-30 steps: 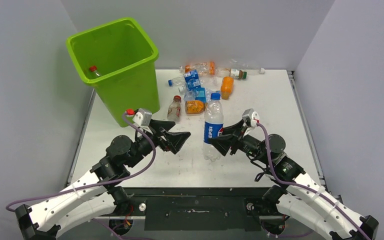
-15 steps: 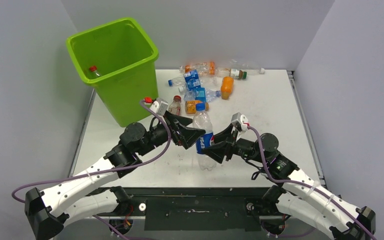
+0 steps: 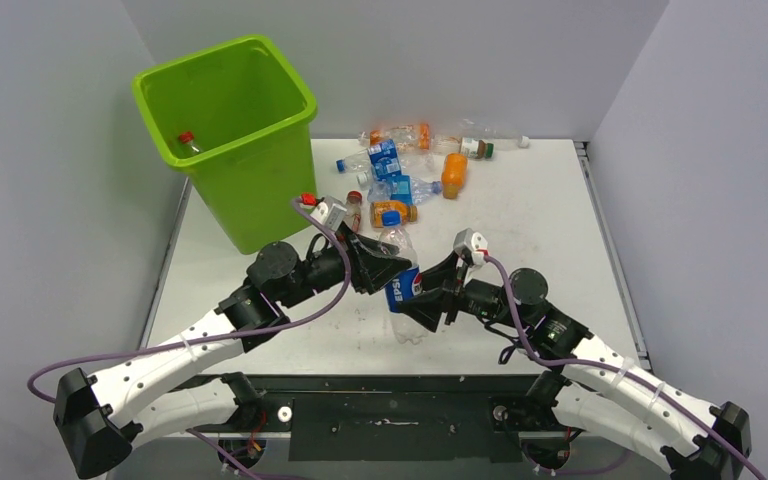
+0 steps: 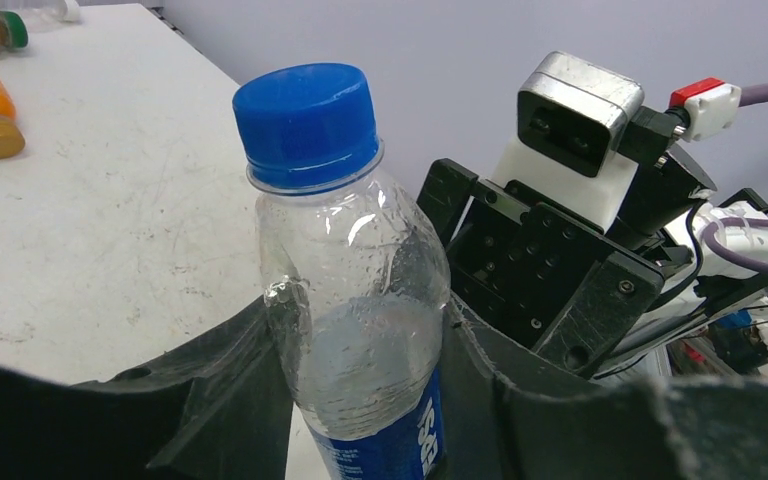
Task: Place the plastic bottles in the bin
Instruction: Place the plastic bottle in the trash bin.
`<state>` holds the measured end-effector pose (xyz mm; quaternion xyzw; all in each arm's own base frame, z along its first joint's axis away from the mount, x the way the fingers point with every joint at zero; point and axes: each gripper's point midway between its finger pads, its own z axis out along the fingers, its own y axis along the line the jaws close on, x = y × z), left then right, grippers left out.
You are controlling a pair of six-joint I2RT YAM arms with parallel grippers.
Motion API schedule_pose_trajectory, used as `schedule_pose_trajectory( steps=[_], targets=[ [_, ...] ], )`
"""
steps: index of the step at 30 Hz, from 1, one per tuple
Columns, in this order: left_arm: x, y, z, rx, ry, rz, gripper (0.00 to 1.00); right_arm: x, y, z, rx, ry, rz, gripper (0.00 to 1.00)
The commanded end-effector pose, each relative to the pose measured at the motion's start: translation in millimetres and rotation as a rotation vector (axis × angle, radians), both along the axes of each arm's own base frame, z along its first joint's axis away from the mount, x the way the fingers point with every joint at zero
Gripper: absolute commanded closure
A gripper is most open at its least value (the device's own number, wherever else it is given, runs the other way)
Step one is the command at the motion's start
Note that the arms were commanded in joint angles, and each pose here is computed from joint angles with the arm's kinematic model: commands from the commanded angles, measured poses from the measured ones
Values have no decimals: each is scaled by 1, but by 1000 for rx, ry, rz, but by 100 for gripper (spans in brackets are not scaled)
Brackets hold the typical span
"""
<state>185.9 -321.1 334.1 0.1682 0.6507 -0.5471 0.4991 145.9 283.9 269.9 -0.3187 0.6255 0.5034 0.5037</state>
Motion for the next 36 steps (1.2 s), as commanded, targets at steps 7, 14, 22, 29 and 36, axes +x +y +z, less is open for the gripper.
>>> schedule_pose_trajectory(
  steps=[7,14,22,29,36],
  targets=[
    [-13,10,57,-178,-128,-21,76,19,7,-18,-68,33,-80,71],
    [-10,18,62,-184,-126,21,12,18,4,-14,-46,2,-103,95],
    [21,44,86,-127,-116,217,3,23,-6,-9,-77,-55,-162,95],
    [45,34,87,-21,-8,190,8,23,-5,-7,-102,-84,-177,95],
    [53,16,55,123,83,144,13,19,-3,-2,-96,-95,-174,95]
  ],
)
